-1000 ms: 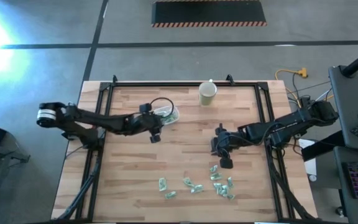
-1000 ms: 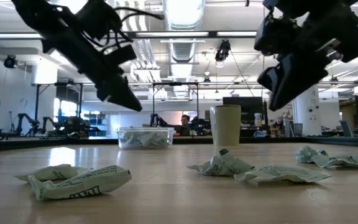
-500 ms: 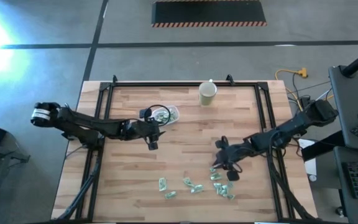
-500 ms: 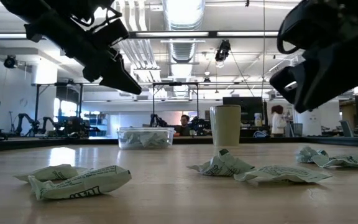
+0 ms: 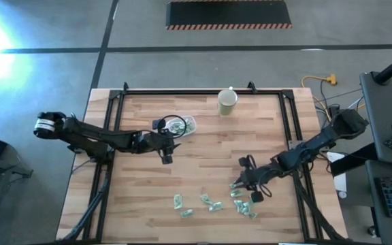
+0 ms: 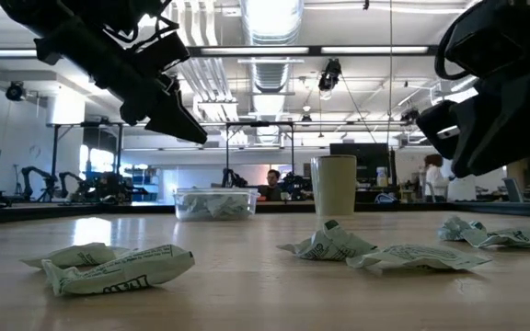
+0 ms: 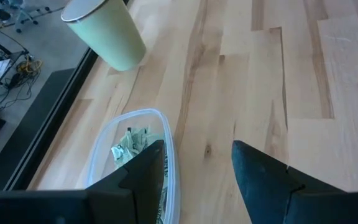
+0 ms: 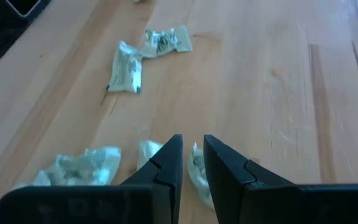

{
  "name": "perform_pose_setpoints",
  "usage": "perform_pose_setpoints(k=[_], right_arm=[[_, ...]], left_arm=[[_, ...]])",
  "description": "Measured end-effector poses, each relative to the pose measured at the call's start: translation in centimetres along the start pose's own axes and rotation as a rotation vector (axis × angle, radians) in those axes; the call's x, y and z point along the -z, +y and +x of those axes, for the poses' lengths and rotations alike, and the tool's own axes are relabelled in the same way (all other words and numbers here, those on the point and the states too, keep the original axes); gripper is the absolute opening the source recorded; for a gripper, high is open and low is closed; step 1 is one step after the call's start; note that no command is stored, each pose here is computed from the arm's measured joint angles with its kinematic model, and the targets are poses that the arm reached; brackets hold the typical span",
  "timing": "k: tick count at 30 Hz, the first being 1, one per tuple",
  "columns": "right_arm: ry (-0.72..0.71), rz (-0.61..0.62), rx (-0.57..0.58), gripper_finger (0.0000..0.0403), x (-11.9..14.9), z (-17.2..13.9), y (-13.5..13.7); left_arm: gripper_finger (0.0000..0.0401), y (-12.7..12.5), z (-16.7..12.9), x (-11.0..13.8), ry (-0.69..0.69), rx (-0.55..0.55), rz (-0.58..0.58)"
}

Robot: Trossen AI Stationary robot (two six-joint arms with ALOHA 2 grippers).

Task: Pick and place Stevia / Truvia into bins
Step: Put the stevia packet into the transparent container

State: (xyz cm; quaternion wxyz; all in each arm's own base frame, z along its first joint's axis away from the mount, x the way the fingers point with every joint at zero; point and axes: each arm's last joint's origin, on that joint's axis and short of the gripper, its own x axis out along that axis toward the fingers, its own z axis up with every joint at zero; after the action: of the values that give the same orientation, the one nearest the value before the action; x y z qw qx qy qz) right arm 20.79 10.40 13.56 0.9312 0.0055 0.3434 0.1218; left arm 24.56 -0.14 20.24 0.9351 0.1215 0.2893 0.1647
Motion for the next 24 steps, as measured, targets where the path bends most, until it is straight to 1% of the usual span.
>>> perform_pose_setpoints(k=[3, 9, 18, 24], right_arm=[[-0.009, -0.006, 0.002, 0.0057, 0.2, 0.9, 0.1], [0.048, -0.032, 0.016, 0.0062, 0.8, 2.4, 0.1], [0.051, -0.037, 0.064, 0.0112, 0.7, 2.7, 0.0], [0.06, -0.021, 0.067, 0.0135, 0.8, 2.8, 0.0]], left_arm=[[0.0171, 0.0, 0.0, 0.0, 0.0, 0.0, 0.0], [0.0171, 0.0, 0.0, 0.0, 0.0, 0.0, 0.0], [0.0171, 0.0, 0.0, 0.1, 0.002, 0.002, 0.0], [0.0171, 0.0, 0.0, 0.2, 0.004, 0.003, 0.0]])
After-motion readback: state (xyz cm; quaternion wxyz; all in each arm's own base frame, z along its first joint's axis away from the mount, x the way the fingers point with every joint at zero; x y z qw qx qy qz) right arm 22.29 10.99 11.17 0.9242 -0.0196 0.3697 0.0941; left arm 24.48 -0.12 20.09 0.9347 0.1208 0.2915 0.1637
